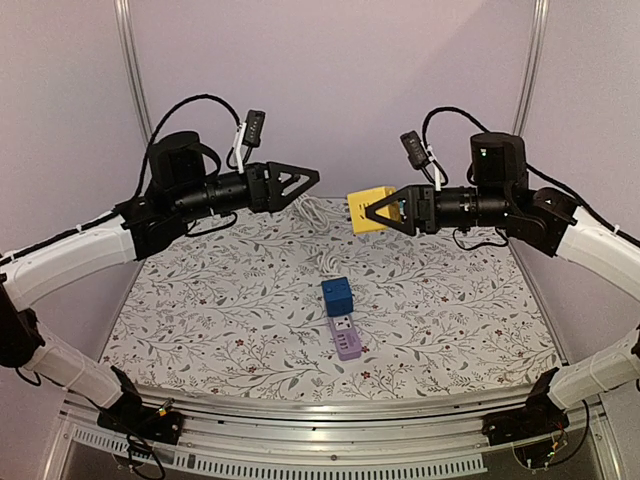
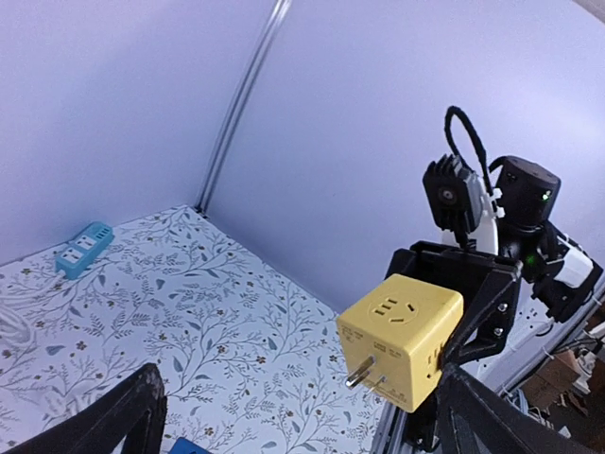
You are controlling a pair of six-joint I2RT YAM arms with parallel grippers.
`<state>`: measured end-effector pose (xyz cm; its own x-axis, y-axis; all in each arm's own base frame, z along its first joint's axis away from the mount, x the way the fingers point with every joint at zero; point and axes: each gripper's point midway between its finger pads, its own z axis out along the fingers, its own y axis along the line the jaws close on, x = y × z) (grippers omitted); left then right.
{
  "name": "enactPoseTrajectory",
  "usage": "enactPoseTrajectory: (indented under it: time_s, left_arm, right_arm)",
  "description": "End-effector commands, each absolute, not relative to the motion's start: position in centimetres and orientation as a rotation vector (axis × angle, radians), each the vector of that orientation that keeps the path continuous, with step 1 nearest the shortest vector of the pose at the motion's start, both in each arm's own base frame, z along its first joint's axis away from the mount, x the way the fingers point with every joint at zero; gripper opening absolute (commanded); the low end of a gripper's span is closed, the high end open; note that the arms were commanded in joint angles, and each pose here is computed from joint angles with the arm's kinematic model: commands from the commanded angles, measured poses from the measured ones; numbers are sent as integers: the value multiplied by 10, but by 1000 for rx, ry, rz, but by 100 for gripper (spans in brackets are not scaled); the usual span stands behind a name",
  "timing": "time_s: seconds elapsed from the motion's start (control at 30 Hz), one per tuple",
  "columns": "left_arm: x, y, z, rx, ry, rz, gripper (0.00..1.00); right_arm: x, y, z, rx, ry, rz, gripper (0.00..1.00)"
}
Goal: Insert the plug
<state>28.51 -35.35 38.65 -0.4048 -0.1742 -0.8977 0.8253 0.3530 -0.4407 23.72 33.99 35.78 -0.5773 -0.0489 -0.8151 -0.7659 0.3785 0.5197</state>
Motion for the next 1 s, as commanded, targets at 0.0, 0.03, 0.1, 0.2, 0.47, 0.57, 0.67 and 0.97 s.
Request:
enactPoseTrajectory:
  time_s: [0.0, 0.03, 0.1, 0.2, 0.47, 0.57, 0.67, 0.97]
  left_arm:
    - [327, -304, 384, 422, 1691, -858, 99]
    - [336, -294, 379, 386, 1722, -799, 100]
    - [350, -281, 370, 365, 1764, -715, 99]
    - [368, -275, 345, 410, 1875, -585, 99]
    - [422, -269, 263, 437, 2188, -206, 93]
    - [443, -275, 232, 426, 2291, -128, 92]
    - [467, -291, 205, 306, 2365, -194, 86]
    - [533, -328, 142, -169, 2369, -451, 84]
  right_arm:
    - [268, 296, 350, -411, 1971, 964, 0]
    - [271, 288, 348, -375, 1978, 928, 0]
    - [272, 276, 343, -332, 1989, 872, 0]
    - [271, 260, 341, -294, 1981, 807, 0]
    - [272, 233, 330, -281, 2012, 634, 0]
    - [272, 232, 322, -283, 2047, 618, 0]
    - [273, 232, 319, -280, 2063, 612, 0]
    - [291, 250, 315, -246, 2137, 609, 0]
